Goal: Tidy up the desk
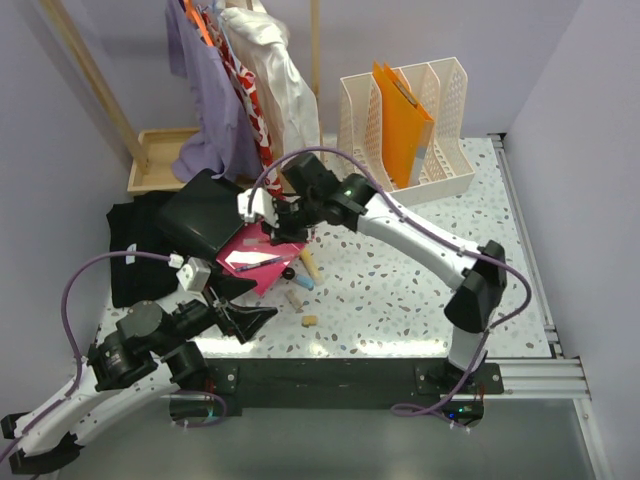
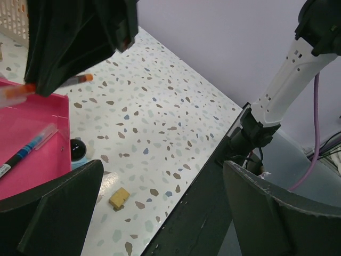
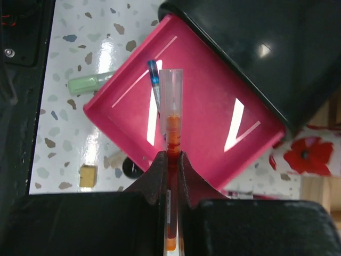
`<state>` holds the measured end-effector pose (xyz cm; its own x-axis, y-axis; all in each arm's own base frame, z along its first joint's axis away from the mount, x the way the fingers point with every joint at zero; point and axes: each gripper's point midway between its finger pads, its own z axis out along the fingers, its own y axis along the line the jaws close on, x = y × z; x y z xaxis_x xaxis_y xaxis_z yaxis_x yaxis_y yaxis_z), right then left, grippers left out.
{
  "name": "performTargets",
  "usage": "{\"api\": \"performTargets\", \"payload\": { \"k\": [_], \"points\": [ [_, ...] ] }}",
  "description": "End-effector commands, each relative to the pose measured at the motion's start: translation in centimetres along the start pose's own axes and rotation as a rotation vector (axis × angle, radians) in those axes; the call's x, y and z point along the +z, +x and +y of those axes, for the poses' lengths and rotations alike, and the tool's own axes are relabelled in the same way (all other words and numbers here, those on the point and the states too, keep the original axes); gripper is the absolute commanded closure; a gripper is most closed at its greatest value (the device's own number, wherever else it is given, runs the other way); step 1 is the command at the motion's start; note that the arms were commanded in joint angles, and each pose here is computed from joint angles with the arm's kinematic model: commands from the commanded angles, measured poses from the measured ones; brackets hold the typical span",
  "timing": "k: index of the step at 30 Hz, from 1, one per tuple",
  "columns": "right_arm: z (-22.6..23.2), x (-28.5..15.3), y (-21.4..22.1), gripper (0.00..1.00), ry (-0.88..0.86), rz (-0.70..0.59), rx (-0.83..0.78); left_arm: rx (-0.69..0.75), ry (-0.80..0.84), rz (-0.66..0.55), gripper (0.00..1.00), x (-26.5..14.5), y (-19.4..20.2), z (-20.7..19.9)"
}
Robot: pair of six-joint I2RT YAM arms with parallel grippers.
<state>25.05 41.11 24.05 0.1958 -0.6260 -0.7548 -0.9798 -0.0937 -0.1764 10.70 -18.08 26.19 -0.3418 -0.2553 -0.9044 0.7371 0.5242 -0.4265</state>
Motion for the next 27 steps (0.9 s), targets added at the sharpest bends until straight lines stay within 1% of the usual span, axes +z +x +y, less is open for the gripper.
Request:
{"api": "performTargets", "payload": {
  "k": [1, 3, 4, 6, 10, 14, 15, 16, 18, 19, 21, 25, 27],
  "points": [
    [-1.6, 2.5, -1.4, 1.0, 0.046, 0.021, 0.003, 0.023, 0.03, -0.059, 0.0, -0.1, -1.4, -0.6],
    [-2.0, 3.6, -0.8, 1.0, 0.046, 0.056, 0.009, 0.023, 0.027, -0.06, 0.0, -0.1, -1.5, -0.5],
    [-2.5, 3.7, -1.3, 1.0, 0.056, 0.048, 0.004, 0.023, 0.025, -0.06, 0.0, 0.0, -1.4, -0.5],
    [-2.6, 5.1, -0.3, 1.0, 0.045, 0.077, 0.018, 0.023, 0.025, -0.058, 0.0, 0.0, -1.4, -0.5],
    [-3.0, 6.3, 0.2, 0.94, 0.041, 0.094, 0.028, 0.023, 0.023, -0.059, 0.0, 0.0, -1.5, -0.5],
    [-3.2, 6.5, 0.5, 0.78, 0.06, 0.103, 0.056, 0.023, 0.022, -0.059, 0.0, 0.0, -1.5, -0.4],
    [-3.2, 6.4, 0.4, 0.68, 0.064, 0.103, 0.055, 0.022, 0.021, -0.057, 0.0, 0.0, -1.4, -0.4],
    [-3.3, 6.3, 0.4, 0.64, 0.068, 0.106, 0.058, 0.022, 0.022, -0.059, 0.0, 0.0, -1.5, -0.5],
    [-3.3, 5.9, 0.4, 0.52, 0.079, 0.109, 0.065, 0.022, 0.02, -0.059, 0.0, 0.0, -1.5, -0.4],
    [-3.2, 5.3, 0.2, 0.5, 0.088, 0.106, 0.067, 0.022, 0.018, -0.058, 0.0, 0.0, -1.4, -0.4],
    [-3.2, 4.5, 0.1, 0.49, 0.102, 0.108, 0.068, 0.02, 0.014, -0.06, 0.0, 0.0, -1.5, -0.3],
    [-2.3, 0.9, 0.0, 0.48, 0.127, 0.102, 0.069, 0.014, -0.006, -0.054, 0.0, 0.1, -1.3, 0.0],
    [-1.8, -0.7, -0.1, 0.46, 0.128, 0.079, 0.079, 0.01, -0.018, -0.057, 0.0, 0.1, -1.5, 0.2]
  ]
}}
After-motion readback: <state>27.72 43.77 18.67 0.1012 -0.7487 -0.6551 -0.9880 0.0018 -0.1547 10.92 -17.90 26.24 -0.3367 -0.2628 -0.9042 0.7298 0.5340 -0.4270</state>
